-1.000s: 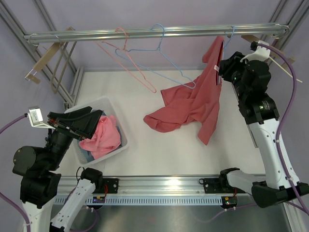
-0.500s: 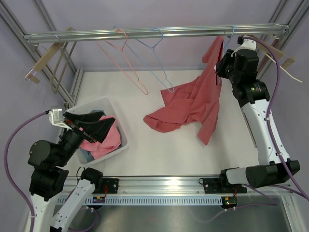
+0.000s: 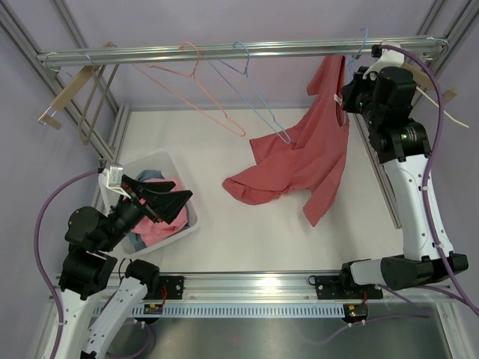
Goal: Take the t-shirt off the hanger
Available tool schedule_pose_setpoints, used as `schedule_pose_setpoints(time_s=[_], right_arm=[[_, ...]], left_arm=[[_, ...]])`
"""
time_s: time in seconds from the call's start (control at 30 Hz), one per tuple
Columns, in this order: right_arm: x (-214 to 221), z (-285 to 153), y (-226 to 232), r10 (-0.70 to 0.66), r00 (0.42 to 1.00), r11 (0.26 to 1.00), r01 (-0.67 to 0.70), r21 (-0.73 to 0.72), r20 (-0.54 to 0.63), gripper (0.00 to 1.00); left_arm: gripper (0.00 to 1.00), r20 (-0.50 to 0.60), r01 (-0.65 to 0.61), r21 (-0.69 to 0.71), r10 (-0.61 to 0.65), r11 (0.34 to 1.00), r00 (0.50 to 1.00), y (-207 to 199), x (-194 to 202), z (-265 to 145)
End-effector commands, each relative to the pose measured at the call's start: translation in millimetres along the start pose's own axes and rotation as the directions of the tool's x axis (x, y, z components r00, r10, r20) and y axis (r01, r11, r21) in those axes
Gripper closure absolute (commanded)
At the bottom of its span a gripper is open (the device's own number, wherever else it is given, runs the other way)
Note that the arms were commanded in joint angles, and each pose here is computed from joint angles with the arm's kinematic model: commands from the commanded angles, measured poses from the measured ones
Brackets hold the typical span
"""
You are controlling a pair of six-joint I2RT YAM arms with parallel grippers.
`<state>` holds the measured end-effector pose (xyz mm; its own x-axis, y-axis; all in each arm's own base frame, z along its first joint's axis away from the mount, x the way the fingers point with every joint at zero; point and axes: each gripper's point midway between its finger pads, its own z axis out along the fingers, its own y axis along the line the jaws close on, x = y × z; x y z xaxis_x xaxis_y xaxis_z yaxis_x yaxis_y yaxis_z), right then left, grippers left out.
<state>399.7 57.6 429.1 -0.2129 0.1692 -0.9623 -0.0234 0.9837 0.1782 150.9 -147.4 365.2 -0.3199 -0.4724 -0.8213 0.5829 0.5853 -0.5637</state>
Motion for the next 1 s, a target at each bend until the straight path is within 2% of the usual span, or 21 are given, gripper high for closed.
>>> schedule_pose_setpoints(time_s=[0.0, 0.17, 0.4, 0.67, 0.8, 0.9, 0.93, 0.97], right_arm=[[-67, -32, 19, -0.049, 0.974, 0.992, 0.073, -0.102, 0.22, 1.0], [-51, -34, 31, -0.031, 0.978, 0.981, 0.069, -0.181, 0.208, 1.0], [7, -30, 31, 0.05, 0.991, 0.981, -0.025, -0.192, 0.126, 1.0], [38, -64, 46, 0.11, 0.987, 0.97, -0.081, -0.231, 0.117, 1.0], [55, -82, 56, 0.169, 0.981, 0.963, -0.144, -0.226, 0.096, 1.0], [70, -89, 61, 0.228, 0.971, 0.954, -0.209, -0.215, 0.066, 1.0], [73, -92, 66, 0.25, 0.967, 0.946, -0.232, -0.226, 0.054, 1.0], [76, -94, 65, 0.256, 0.966, 0.946, -0.239, -0.217, 0.05, 1.0]], left_arm=[[0.01, -0.028, 0.0, 0.062, 0.002, 0.998, 1.0, -8, 6, 3], [0.01, -0.044, 0.007, 0.072, -0.004, 0.997, 0.999, -8, 8, 6], [0.01, -0.077, 0.009, 0.135, 0.001, 0.991, 0.997, -22, 7, 7], [0.01, -0.06, -0.034, 0.254, 0.051, 0.967, 0.997, -59, -20, 7], [0.01, -0.058, 0.01, 0.386, 0.014, 0.922, 0.998, -88, -28, 15], [0.01, -0.115, 0.056, 0.431, -0.007, 0.901, 0.993, -108, -15, 30], [0.01, -0.141, 0.04, 0.43, 0.024, 0.902, 0.99, -111, -3, 43], [0.01, -0.123, 0.03, 0.395, 0.021, 0.918, 0.992, -111, -2, 53]])
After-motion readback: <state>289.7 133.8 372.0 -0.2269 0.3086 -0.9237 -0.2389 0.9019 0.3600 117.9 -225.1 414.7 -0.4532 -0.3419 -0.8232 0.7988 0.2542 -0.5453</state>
